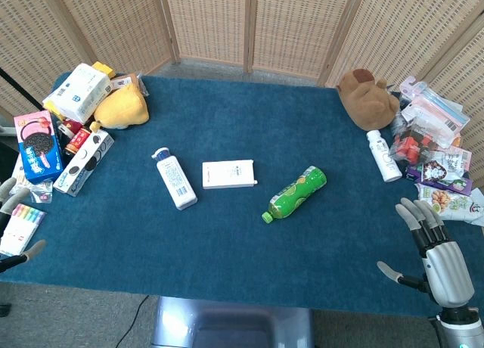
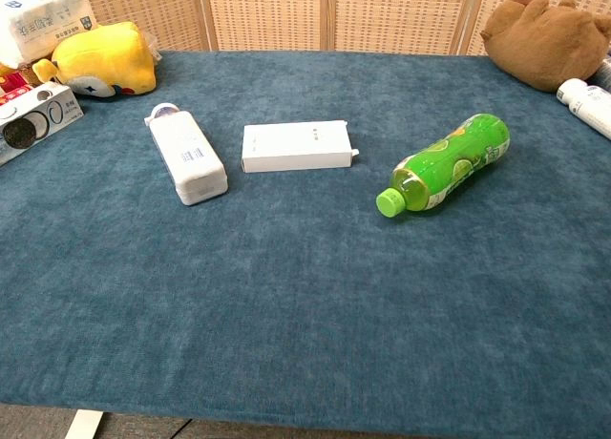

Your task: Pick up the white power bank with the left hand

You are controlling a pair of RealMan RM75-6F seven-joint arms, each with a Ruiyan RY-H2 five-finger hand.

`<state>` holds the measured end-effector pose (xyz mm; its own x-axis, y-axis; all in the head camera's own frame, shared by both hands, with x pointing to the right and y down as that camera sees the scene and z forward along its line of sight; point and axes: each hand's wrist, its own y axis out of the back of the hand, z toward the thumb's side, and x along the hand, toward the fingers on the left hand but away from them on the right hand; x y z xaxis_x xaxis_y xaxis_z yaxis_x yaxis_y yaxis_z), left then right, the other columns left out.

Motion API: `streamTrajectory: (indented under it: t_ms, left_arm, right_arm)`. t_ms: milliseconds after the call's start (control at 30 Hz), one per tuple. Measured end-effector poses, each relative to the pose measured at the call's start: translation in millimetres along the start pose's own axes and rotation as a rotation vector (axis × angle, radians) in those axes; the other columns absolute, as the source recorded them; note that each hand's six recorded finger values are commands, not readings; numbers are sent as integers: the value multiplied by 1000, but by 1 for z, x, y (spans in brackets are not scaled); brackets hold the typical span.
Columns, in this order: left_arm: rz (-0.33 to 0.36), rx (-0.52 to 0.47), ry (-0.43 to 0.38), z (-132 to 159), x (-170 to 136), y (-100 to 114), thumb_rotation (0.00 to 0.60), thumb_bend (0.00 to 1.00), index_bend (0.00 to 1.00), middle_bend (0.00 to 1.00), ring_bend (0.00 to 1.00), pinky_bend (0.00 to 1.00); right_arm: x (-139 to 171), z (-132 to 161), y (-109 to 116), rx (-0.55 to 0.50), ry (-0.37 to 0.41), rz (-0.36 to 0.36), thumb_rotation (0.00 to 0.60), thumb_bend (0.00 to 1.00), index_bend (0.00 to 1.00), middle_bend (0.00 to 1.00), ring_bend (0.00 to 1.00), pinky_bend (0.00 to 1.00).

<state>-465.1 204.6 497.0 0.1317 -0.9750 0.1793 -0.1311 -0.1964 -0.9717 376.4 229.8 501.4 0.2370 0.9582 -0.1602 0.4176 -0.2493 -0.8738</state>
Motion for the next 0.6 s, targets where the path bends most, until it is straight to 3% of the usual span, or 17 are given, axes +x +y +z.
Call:
streamTrajectory:
  t_ms: [333,433,600]
  left_arm:
    - [-43,23,-28,-2,6,-11,600,0,151,0,0,0]
    - [-82,60,-81,1,18,-21,600,0,139,0,0,0]
    - [-150,137,-183,12,50,-43,600,0,34,0,0,0]
  right_arm:
    - [0,1,2,-6,0,-5,600,87,0,0,0,0]
    - [0,-1,1,-2,-10,-1,600,87,0,0,0,0]
    - [-2,-4,2,-8,-19,-4,600,88,0,0,0,0]
